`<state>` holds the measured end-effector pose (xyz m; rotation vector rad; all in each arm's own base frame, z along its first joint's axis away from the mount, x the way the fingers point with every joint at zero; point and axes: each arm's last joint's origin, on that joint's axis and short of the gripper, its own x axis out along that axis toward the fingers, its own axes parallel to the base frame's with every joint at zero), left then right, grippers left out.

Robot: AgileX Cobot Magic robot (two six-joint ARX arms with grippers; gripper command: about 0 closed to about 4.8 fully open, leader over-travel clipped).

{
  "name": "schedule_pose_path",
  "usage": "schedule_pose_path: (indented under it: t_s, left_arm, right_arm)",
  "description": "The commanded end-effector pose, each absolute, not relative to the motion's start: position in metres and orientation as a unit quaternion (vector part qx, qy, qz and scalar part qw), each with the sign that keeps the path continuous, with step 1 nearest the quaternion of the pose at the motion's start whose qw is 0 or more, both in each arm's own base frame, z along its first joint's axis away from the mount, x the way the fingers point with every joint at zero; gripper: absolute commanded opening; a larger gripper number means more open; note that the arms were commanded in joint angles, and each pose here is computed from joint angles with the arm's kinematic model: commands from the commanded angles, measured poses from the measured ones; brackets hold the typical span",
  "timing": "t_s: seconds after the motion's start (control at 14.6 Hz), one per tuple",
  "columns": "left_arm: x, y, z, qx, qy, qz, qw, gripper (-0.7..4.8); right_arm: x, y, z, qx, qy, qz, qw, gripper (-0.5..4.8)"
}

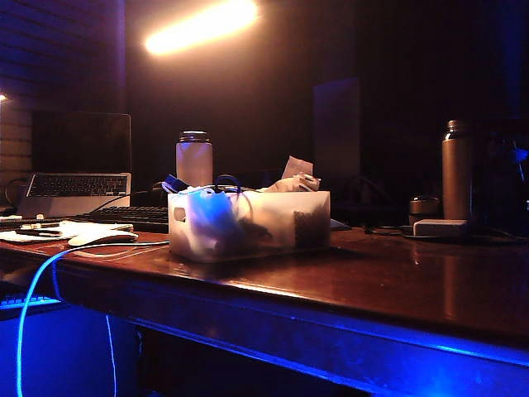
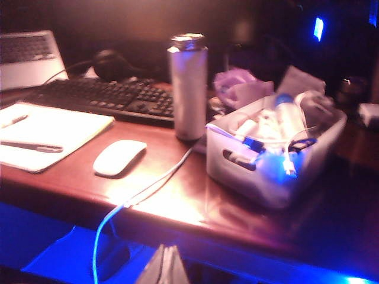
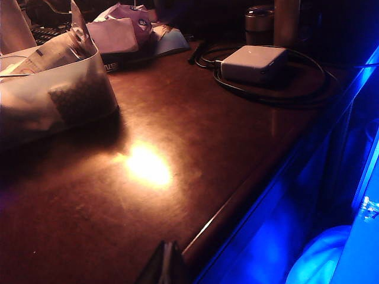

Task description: Pick up the liquid glue and place it into the translucent box.

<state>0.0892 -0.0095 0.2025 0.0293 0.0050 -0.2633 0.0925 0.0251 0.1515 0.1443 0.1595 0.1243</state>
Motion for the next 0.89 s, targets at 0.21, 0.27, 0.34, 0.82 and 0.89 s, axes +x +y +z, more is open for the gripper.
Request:
schedule_pose_path:
  t_s: [0.21, 0.27, 0.34, 0.82, 0.89]
  left_arm:
    - [0.093, -0.008, 0.170, 0.001, 0.034, -0.112, 0.993, -0.05]
    - [0.095, -0.008, 0.163, 0.000, 0.045, -0.105, 0.994, -0.05]
    - [0.096, -0.008, 0.155, 0.004, 0.055, -0.098, 0.994, -0.05]
    - [0.096, -0.006, 0.149, 0.016, 0.081, -0.059, 0.995, -0.05]
    - [0.096, -0.006, 0.149, 0.016, 0.081, -0.059, 0.995, -0.05]
  right_arm:
    - [0.093, 0.025, 0.151, 0.072, 0.078, 0.062, 0.992, -0.05]
    - [0.093, 0.025, 0.151, 0.072, 0.078, 0.062, 0.992, -0.05]
    - [0.093, 0.025, 0.151, 0.072, 0.078, 0.062, 0.992, -0.05]
    - [0.093, 0.025, 0.151, 0.072, 0.078, 0.062, 0.992, -0.05]
    - [0.093, 0.025, 0.151, 0.072, 0.078, 0.062, 0.992, -0.05]
